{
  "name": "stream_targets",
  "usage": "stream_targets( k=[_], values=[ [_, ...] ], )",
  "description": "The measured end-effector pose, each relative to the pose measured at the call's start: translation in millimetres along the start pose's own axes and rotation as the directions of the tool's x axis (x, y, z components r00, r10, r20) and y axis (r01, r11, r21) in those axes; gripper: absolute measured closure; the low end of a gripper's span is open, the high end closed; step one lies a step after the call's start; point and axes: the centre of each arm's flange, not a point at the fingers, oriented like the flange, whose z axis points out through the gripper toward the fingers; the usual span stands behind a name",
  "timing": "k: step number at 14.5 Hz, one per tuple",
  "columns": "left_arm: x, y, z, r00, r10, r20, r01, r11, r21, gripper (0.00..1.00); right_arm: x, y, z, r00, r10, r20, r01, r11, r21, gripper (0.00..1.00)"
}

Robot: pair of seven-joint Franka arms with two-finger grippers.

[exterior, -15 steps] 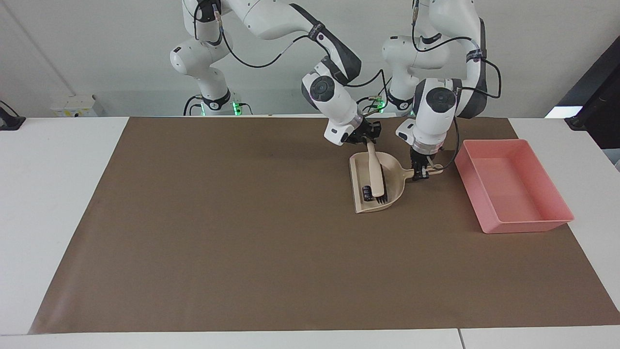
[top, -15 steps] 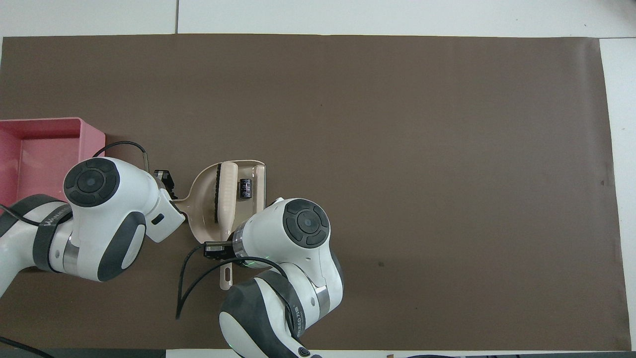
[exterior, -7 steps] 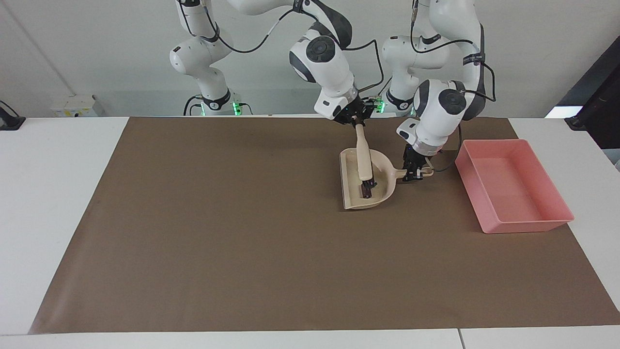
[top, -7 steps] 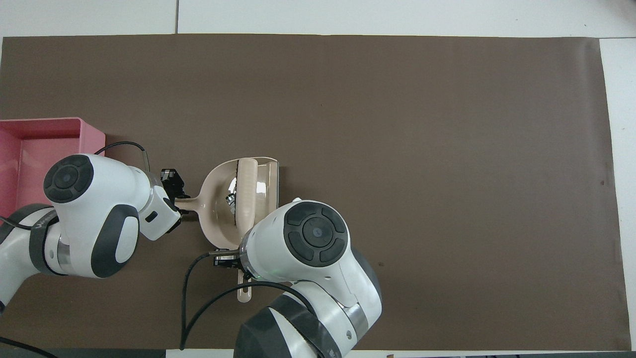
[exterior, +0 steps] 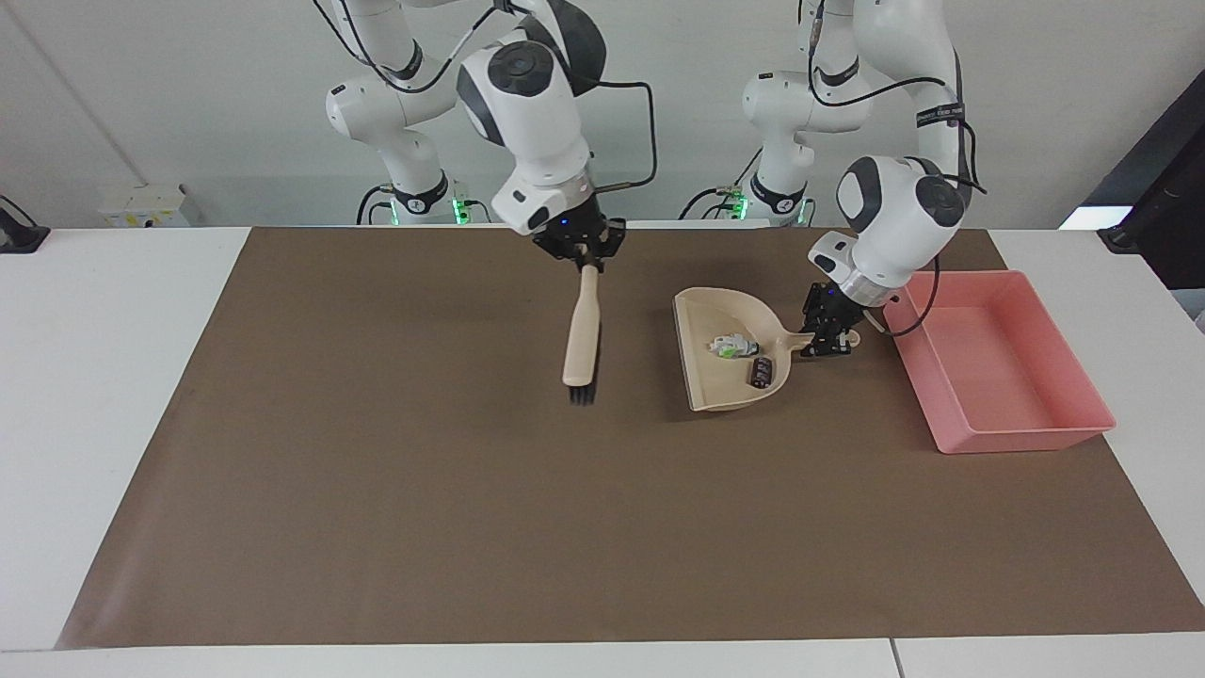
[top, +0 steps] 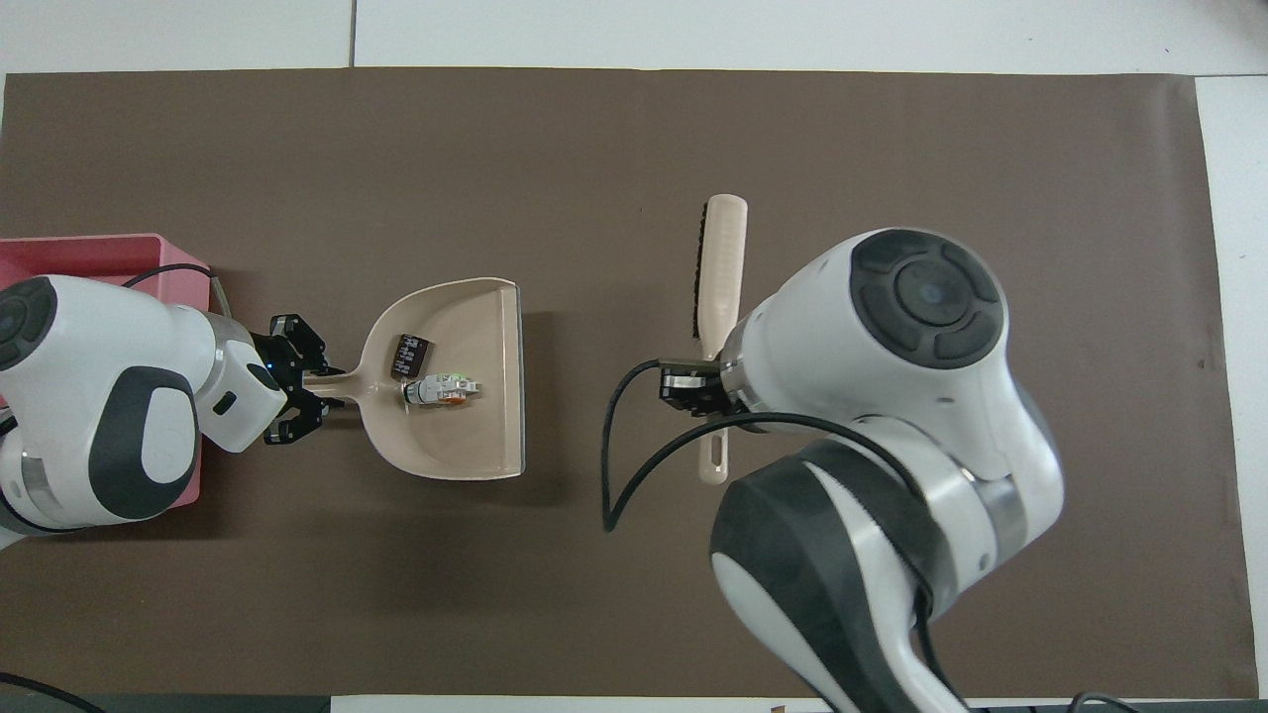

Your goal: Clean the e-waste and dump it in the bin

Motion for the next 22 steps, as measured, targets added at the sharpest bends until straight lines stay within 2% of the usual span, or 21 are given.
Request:
stream_targets(
  k=[3,7,9,12,16,19,22],
  values=[
    [-27,-28,-40,0.998,-0.006,-0.064,0.005,1.0,-0.011,0.68,45,97,-5,0.999,-0.03,0.042,0.034,0.996,-0.081,0.74],
    [-65,-50,-74,0.994,-0.048,-0.097,0.045,0.998,-0.036,0.68,80,241,5,0.987,-0.118,0.111,0.138,0.973,-0.185,0.74],
    [-85,-56,-90,0.991,-0.065,-0.114,0.062,0.998,-0.028,0.68,85,295,18,0.982,-0.136,0.131,0.16,0.968,-0.191,0.74],
    [-130,-58,-129,0.988,-0.102,-0.119,0.105,0.994,0.02,0.68,83,350,47,0.98,-0.147,0.133,0.169,0.971,-0.171,0.74],
    [-210,-49,-159,0.991,-0.118,-0.063,0.122,0.99,0.072,0.68,70,383,78,0.983,-0.134,0.127,0.154,0.975,-0.163,0.74],
    [-262,-40,-174,0.988,-0.157,0.011,0.155,0.984,0.085,0.68,58,396,91,0.986,-0.115,0.122,0.134,0.978,-0.162,0.74],
    [-291,-35,-181,0.991,-0.092,0.095,0.083,0.992,0.1,0.68,51,403,96,0.988,-0.104,0.111,0.121,0.979,-0.162,0.74]
  ],
)
